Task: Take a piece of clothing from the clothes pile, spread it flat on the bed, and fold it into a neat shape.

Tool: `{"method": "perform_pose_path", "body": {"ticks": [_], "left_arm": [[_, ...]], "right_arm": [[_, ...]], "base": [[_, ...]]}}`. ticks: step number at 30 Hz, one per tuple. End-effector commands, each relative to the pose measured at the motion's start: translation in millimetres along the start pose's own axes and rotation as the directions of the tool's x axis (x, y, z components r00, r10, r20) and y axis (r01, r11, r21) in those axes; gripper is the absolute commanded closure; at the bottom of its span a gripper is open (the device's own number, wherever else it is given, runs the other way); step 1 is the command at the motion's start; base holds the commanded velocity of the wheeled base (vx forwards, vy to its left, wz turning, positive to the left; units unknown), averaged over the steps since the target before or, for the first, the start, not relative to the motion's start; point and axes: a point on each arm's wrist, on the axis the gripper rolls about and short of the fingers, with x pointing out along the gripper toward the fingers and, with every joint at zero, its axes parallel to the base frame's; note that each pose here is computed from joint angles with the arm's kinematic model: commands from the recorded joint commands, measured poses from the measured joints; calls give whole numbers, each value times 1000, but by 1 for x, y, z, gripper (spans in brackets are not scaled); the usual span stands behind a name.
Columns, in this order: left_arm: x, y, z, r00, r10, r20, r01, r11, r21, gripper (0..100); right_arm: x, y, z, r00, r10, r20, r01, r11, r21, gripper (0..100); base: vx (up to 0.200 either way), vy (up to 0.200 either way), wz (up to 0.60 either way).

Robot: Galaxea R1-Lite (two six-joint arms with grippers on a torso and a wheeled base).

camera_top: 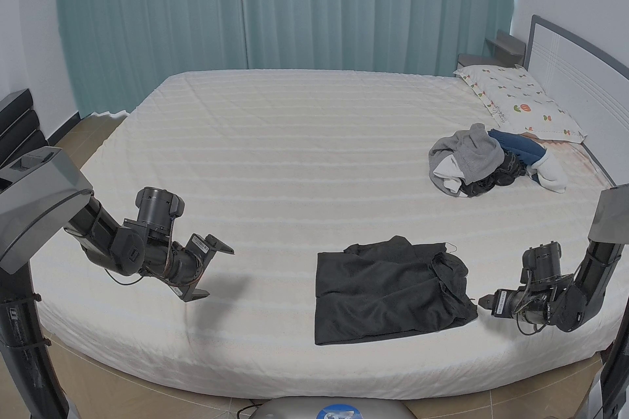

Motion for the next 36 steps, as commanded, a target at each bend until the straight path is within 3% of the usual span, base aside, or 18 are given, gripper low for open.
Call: {"method": "perform_pose_path", "body": {"ticks": [1, 6, 8, 11, 15, 18, 23, 28, 31, 36], "left_arm": [[0, 0, 0, 1000, 0, 0, 0, 1000, 0, 0], [0, 1, 0, 1000, 3, 2, -3, 1000, -1, 0], [1, 1, 0, 1000, 11, 14, -11, 1000, 0, 0], [2, 1, -1, 1000, 16, 20, -16, 1000, 2, 0], [3, 2, -1, 1000, 19, 20, -19, 1000, 1, 0], [3, 1, -1, 1000, 17, 19, -17, 1000, 1, 0], [3, 2, -1, 1000, 18, 18, -18, 1000, 1, 0], [3, 2, -1, 1000, 18, 17, -18, 1000, 1, 0], [3, 2, -1, 1000, 18, 18, -18, 1000, 1, 0], [3, 1, -1, 1000, 16, 18, -16, 1000, 1, 0]], "right_arm": [[-2, -27, -3, 1000, -18, -7, 18, 999, 42, 0], [-7, -36, 5, 999, 33, 41, -36, 995, 88, 0], [-10, -32, 9, 994, 94, 64, -99, 991, 87, 0], [-9, -24, 9, 991, 119, 64, -124, 989, 78, 0], [-10, 15, 9, 972, 223, 77, -226, 973, 36, 0], [-6, 37, 10, 965, 248, 90, -249, 968, 10, 0], [14, 67, 9, 966, 234, 114, -231, 972, -36, 0], [32, 85, -7, 982, 174, 76, -166, 981, -103, 0], [38, 81, -5, 986, 151, 71, -142, 983, -117, 0], [39, 58, 0, 993, 93, 69, -88, 993, -73, 0]], "base": [[0, 0, 0], [0, 0, 0], [0, 0, 0], [0, 0, 0], [0, 0, 0], [0, 0, 0], [0, 0, 0], [0, 0, 0], [0, 0, 0], [0, 0, 0]]}}
